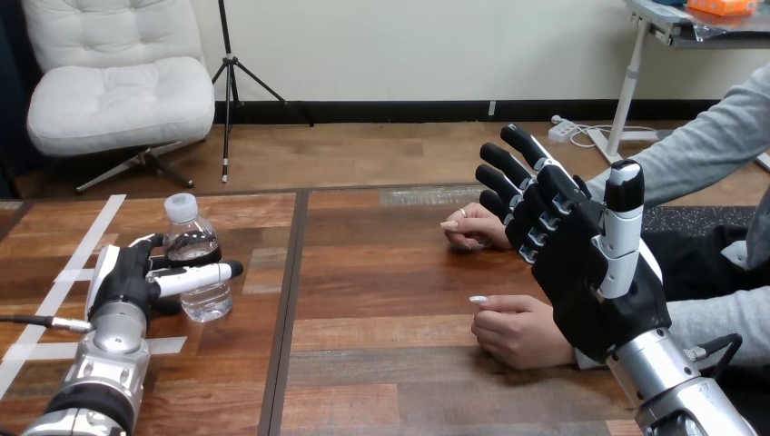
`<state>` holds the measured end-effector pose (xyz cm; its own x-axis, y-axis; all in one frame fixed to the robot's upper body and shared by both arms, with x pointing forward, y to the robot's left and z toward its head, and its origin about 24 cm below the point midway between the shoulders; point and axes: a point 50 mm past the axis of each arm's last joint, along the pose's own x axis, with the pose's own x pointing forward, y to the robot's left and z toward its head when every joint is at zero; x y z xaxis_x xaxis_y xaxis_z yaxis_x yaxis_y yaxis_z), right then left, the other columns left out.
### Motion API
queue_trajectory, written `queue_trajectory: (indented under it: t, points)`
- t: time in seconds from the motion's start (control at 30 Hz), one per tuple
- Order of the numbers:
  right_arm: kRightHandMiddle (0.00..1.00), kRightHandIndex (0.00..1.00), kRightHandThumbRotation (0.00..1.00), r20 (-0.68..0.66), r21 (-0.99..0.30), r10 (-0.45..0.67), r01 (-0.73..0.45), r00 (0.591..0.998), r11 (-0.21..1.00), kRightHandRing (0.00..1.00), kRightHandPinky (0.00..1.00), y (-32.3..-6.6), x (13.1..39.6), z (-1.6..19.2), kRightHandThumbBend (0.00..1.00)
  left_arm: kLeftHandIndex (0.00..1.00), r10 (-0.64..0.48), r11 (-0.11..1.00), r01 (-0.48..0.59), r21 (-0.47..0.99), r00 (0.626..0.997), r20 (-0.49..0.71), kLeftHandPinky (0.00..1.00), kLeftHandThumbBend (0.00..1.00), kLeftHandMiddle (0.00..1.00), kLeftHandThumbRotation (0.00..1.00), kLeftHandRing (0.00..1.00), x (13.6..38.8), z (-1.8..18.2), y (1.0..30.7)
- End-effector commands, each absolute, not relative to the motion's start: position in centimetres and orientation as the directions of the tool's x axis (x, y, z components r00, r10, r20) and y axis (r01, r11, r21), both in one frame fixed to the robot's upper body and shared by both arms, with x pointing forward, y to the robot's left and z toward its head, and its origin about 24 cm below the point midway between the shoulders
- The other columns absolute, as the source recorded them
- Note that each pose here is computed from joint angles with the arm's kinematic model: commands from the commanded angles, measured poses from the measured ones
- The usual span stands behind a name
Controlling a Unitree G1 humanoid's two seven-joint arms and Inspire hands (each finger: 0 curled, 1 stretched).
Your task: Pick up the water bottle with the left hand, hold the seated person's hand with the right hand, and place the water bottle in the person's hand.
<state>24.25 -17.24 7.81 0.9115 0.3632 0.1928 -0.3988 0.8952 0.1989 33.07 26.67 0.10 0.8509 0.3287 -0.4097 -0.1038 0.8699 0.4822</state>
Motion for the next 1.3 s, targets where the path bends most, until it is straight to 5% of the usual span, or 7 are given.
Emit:
queue_trajectory:
  t: [0.0, 1.27]
  points:
    - [0.95, 0.97, 1.00, 0.298, 0.171, 0.367, -0.427, 0.881, 0.888, 0.96, 1.00, -16.92, 24.42, 9.87, 0.98, 0.89, 0.299, 0.862, -0.086, 0.499, 0.882, -0.364, 0.59, 1.00, 0.81, 0.25, 0.74, 34.76, 2.18, 26.04]
    - [0.94, 0.97, 1.00, 0.315, 0.170, 0.368, -0.433, 0.875, 0.885, 0.95, 1.00, -16.83, 24.42, 10.03, 0.98, 0.95, 0.299, 0.873, -0.079, 0.482, 0.867, -0.398, 0.76, 0.97, 0.92, 0.19, 0.88, 35.64, 2.93, 25.23]
